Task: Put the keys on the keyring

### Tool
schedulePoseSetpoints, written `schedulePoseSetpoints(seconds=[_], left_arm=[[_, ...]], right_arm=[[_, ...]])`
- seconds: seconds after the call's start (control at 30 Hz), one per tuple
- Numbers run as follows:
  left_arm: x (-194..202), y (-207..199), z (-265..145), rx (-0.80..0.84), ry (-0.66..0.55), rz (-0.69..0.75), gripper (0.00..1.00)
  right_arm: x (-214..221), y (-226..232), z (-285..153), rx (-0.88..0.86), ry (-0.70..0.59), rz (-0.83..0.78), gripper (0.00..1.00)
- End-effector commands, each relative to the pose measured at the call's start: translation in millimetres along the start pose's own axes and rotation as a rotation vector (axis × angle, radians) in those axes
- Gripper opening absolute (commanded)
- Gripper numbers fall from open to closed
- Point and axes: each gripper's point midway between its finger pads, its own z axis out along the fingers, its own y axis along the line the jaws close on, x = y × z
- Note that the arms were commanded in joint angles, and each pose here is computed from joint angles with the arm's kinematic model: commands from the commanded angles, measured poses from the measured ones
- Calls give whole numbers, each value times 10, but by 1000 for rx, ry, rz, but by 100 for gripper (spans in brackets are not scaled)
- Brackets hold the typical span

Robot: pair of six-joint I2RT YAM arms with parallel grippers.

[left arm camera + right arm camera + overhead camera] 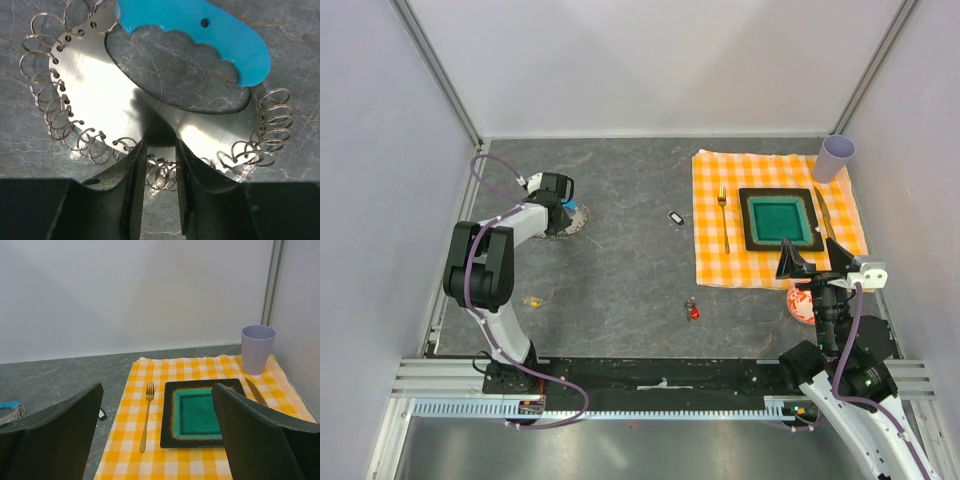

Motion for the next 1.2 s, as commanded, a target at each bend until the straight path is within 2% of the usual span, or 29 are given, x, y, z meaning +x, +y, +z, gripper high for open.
schedulePoseSetpoints(seconds=[0.0,0.23,0.37,0.47,0.57,0.7,0.83,0.97,1.1,1.17], left_arm=[[-12,29,-99,0,-10,-69,36],[155,89,-222,9,4,-64,37],[291,83,-227,20,37,-48,32],[445,-23,-302,57,61,-14,31],[685,-163,-436,103,93,42,31],[1232,-287,-659,181,193,105,31],[1613,-413,-943,261,253,121,31],[1695,-681,-1260,378,257,148,41],[1408,-799,-1507,431,175,155,52],[1281,-685,-1576,402,127,171,60]], right_arm=[[-50,19,14,-8,-25,2,98],[-60,24,13,-12,-30,6,98],[-63,34,10,-18,-33,8,98],[-73,32,6,-18,-37,9,98],[-69,38,6,-21,-36,10,98],[-73,38,6,-21,-37,10,98],[-66,42,9,-22,-36,8,98],[-59,60,12,-31,-34,9,98],[-42,78,22,-39,-26,4,98],[-45,86,20,-44,-26,5,98]])
